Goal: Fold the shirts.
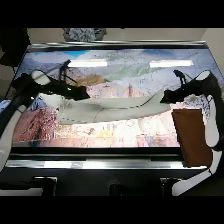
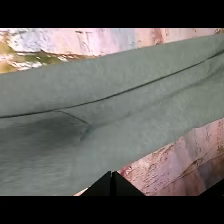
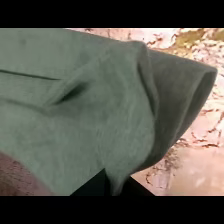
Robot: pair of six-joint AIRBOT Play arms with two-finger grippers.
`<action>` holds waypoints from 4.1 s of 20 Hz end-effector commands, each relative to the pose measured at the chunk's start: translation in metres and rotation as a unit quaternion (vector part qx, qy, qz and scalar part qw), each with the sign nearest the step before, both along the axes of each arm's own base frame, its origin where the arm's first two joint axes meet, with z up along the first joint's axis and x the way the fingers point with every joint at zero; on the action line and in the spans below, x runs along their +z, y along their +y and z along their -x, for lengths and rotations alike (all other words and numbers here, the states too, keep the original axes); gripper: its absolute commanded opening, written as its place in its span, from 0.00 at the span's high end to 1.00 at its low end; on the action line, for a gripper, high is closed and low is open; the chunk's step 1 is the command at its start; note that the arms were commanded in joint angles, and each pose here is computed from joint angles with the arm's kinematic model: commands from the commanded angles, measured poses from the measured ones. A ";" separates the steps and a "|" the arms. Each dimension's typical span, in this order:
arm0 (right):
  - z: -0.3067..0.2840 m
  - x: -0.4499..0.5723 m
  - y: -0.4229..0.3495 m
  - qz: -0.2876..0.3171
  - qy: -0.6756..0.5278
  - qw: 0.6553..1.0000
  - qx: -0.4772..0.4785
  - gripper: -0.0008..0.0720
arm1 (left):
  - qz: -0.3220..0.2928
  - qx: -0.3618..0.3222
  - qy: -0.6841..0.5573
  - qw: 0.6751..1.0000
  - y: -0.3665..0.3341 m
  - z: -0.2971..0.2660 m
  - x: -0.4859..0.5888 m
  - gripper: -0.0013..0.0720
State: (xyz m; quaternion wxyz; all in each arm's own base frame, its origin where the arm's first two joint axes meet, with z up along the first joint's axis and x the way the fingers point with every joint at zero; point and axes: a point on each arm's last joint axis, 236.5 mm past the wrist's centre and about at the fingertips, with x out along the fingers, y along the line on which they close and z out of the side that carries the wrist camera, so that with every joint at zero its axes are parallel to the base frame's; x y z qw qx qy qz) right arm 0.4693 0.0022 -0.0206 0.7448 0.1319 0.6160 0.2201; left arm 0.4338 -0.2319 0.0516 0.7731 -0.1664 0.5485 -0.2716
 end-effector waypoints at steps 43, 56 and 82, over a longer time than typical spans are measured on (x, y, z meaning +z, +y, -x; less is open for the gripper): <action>0.035 0.020 0.174 0.047 -0.022 0.982 0.179 0.07 | -0.087 0.265 -0.208 0.938 0.250 0.012 0.193 0.94; 0.056 -0.059 0.239 -0.188 0.078 0.979 0.033 0.49 | -0.087 0.264 -0.172 0.945 0.249 0.015 0.161 0.94; 0.111 0.190 -0.191 0.000 -0.125 0.953 -0.278 0.92 | -0.100 0.253 -0.201 0.941 0.252 0.009 0.167 0.94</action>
